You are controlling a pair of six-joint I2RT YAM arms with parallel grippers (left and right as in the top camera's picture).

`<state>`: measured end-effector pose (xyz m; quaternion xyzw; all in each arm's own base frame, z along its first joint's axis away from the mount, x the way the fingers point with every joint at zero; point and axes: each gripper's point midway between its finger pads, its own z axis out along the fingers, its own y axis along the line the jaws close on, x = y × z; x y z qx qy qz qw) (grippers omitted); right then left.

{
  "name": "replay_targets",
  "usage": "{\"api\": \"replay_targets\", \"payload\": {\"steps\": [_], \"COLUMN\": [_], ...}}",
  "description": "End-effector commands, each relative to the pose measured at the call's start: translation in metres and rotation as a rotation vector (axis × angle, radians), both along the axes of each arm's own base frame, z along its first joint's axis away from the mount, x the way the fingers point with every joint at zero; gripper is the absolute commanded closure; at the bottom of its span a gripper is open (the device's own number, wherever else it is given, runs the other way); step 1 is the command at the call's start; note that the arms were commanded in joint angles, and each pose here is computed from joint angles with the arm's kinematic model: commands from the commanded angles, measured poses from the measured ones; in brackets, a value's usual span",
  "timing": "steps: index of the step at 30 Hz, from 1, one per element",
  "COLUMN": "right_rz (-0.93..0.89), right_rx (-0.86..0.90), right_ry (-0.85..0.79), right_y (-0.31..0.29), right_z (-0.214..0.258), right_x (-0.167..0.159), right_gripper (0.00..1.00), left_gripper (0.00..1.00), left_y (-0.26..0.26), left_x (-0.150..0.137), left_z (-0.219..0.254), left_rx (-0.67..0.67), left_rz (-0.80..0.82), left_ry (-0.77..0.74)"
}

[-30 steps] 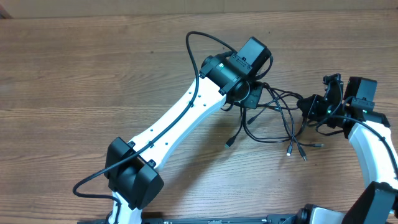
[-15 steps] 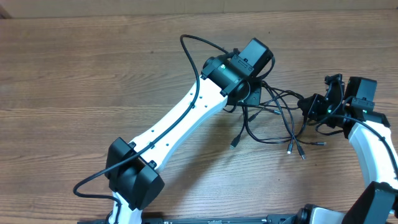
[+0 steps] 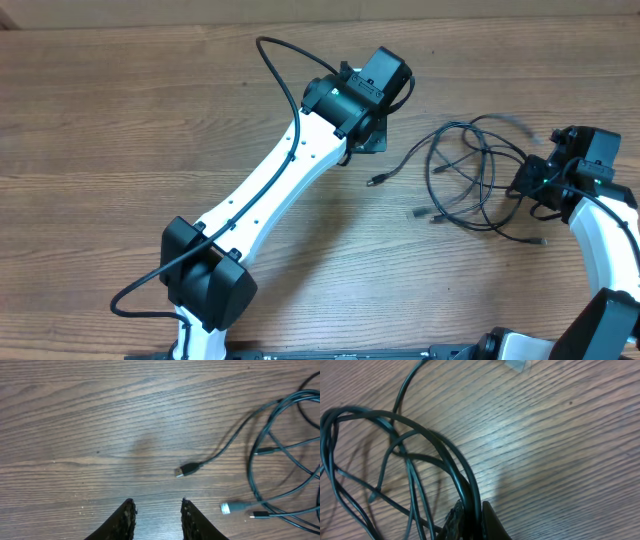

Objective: Untangle cables

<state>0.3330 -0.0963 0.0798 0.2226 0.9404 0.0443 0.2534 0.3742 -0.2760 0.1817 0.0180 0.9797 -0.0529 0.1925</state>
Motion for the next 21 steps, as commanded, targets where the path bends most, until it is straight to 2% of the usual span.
{"api": "replay_targets", "payload": {"steps": [1,7,10,14,21], "right_rz": [-0.025,-0.019,0.005,0.030,0.043], "right_rx": [-0.039,-0.030,0.008,0.027,-0.057], "right_ry": [-0.001,-0.008,-0.028,-0.092,-0.310], "right_y": [-0.008,-0.006,0.001,0.006,0.000], "right_z": [0.003,0.004,0.006,0.026,0.141], "right_x": [0.003,0.004,0.008,0.018,0.037], "right_gripper": [0.96,0.96,0.96,0.96,0.96], "left_gripper": [0.67,0.60,0.49,0.41,0.29], "left_y": [-0.001,-0.002,-0.002,-0.002,-0.005], "left_x": [0.002,0.001,0.001,0.001,0.003], "left_z": [0.025,0.025,0.025,0.025,0.026], "left_rx": [-0.012,-0.017,-0.017,-0.017,-0.030], "left_rz": [0.000,-0.003,-0.003,-0.003,-0.004], "left_ry": [-0.070,-0.066,-0.066,-0.066,-0.074]}}
